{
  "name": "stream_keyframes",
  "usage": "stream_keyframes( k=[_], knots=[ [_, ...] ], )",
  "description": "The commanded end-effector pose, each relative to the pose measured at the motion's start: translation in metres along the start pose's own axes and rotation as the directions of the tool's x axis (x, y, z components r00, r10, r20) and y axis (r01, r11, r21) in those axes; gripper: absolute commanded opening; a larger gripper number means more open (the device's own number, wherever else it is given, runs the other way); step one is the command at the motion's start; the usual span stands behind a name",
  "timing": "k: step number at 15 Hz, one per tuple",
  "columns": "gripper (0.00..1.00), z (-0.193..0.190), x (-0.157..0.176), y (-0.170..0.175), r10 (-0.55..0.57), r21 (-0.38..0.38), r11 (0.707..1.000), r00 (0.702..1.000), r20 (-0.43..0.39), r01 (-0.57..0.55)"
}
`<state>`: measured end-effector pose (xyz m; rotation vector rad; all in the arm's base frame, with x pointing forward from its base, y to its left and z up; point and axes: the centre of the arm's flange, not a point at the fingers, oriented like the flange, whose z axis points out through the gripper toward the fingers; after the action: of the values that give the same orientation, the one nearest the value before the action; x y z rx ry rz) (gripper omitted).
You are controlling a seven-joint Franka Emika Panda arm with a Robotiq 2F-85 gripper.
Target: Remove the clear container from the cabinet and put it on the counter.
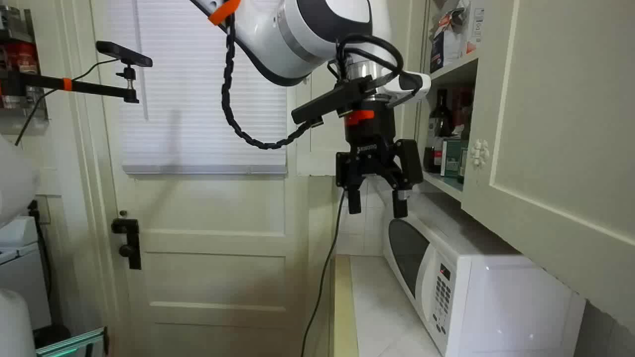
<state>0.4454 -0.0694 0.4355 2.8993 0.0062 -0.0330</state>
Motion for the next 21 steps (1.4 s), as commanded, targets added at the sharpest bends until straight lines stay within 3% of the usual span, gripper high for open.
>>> stream_keyframes(
  k=[1, 10, 12, 18, 21],
  knots=[
    [1.0, 0.0, 0.0, 0.0, 0.0, 0.0, 1.0, 1.0, 0.0, 0.0],
    [1.0, 0.0, 0.0, 0.0, 0.0, 0.0, 1.0, 1.0, 0.0, 0.0],
    [1.0, -0.02, 0.008, -0.014, -0.016, -0.011, 1.0, 0.999, -0.028, 0.015],
    [1.0, -0.107, 0.034, -0.057, 0.024, 0.018, 1.0, 0.969, -0.246, -0.02],
    [1.0, -0.13, 0.045, -0.067, 0.125, 0.034, 0.992, 0.915, -0.384, -0.122]
  ],
)
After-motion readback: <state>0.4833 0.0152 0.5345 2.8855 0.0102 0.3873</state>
